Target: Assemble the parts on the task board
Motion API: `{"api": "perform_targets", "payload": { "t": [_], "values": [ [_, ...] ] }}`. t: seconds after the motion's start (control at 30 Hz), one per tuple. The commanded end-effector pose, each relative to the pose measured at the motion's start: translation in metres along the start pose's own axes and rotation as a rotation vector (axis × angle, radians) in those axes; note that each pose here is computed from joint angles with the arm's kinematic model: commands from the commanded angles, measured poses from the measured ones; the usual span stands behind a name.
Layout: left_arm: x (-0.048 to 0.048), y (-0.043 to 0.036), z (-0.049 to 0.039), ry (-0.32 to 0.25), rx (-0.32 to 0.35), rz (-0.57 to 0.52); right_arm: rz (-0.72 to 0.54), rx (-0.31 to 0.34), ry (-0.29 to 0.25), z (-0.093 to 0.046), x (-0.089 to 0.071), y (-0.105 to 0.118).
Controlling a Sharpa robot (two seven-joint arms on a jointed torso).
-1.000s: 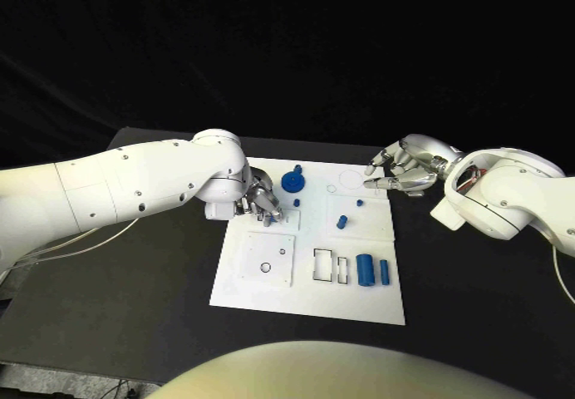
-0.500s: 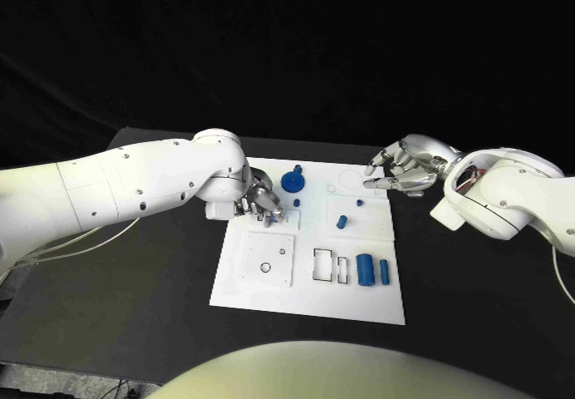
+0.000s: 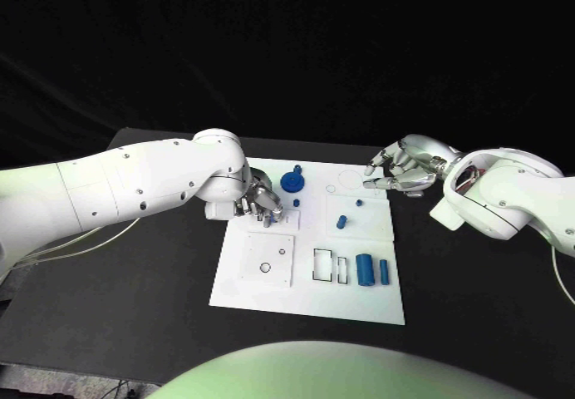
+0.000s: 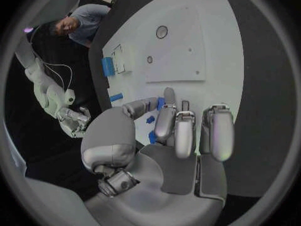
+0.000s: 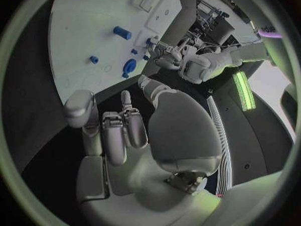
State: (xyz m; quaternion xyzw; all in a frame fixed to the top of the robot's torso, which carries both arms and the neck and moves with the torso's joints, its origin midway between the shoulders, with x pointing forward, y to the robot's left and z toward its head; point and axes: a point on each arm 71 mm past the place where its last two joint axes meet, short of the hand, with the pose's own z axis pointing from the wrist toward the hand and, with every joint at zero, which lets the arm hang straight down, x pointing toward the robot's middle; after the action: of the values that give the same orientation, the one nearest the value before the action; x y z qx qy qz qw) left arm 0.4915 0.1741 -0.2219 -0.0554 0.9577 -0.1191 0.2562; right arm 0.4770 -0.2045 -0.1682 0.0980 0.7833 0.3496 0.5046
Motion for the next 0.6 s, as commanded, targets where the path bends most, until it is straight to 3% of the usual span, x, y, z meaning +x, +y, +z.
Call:
{"api": "perform_targets", "payload": {
  "t": [0.03, 0.6],
  "values": [
    [0.0011, 0.0000, 0.0011, 0.006, -0.005, 0.001, -0.011, -0.006, 0.013, 0.0002, 0.0016, 0.0003],
    [0.0036, 0.0006, -0.0004, 0.037, 0.017, -0.041, -0.011, -0.001, 0.022, 0.0004, 0.0030, -0.0014]
  ]
}}
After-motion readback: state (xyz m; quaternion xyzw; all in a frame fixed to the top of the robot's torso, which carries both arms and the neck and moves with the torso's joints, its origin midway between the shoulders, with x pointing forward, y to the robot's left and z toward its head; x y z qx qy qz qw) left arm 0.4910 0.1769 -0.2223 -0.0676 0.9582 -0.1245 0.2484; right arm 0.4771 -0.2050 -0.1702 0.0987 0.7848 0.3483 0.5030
